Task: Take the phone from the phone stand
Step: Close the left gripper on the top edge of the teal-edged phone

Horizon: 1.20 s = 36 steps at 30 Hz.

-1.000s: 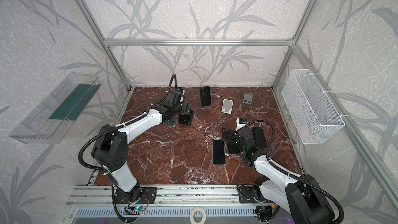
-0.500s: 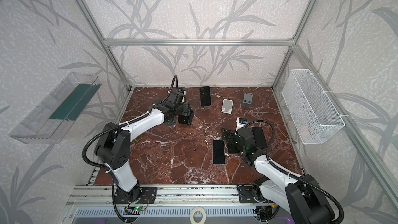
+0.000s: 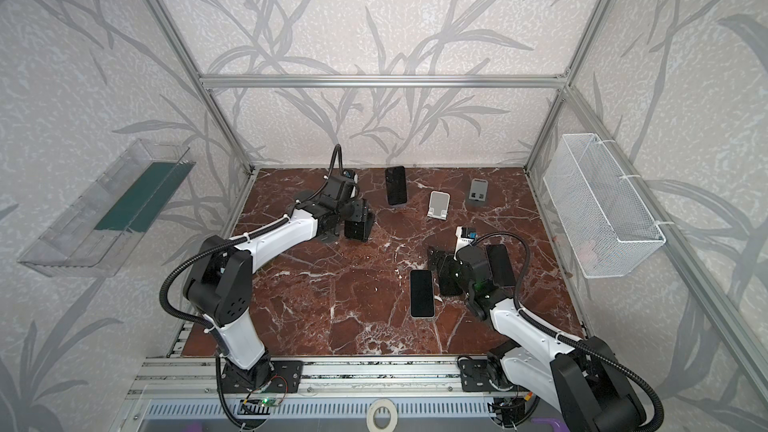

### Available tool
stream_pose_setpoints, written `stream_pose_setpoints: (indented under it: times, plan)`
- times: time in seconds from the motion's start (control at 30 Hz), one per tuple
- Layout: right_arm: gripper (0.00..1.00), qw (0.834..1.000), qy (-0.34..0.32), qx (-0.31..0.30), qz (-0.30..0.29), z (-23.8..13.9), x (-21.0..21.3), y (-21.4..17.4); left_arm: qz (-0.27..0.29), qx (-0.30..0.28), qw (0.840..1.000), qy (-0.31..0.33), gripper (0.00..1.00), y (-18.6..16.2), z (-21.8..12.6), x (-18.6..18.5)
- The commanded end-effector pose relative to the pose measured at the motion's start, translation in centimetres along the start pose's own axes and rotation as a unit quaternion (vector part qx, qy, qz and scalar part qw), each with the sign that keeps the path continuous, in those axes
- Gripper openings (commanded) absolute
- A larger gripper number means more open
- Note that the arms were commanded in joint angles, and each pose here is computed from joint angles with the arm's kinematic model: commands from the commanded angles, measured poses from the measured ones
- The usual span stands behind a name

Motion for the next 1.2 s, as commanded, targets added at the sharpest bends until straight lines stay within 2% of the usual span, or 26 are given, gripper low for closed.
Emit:
stream_pose_setpoints:
  times: [0.0, 0.5, 0.83, 1.17]
  plan:
    - [0.98, 1.000, 0.004, -0.013, 0.003, -0.1, 0.6, 1.0, -0.008, 0.001, 1.000, 0.013, 0.80, -0.5, 0.7, -0.3]
    - [0.98, 1.000, 0.006, -0.012, 0.005, -0.1, 0.7, 1.0, 0.004, 0.001, 1.000, 0.009, 0.74, -1.0, 0.4, -0.6]
    - [0.98, 1.000, 0.013, -0.009, 0.005, -0.1, 0.8, 1.0, 0.007, -0.033, 0.999, -0.007, 0.69, 1.1, -3.1, -0.7]
    - [0.97, 1.000, 0.015, -0.008, 0.004, -0.1, 0.9, 0.9, 0.007, -0.042, 0.999, -0.014, 0.68, 1.6, -4.5, -1.1]
Point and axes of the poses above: each gripper's point midway between its finger pads, its own z axis out along the fingers, its own x axis along the line the jaws close on, y = z × x, the point moved 8 cm from there along -z, back along the fingers, and after that the axes turned 1 degree about z, right-handed, at the moved point
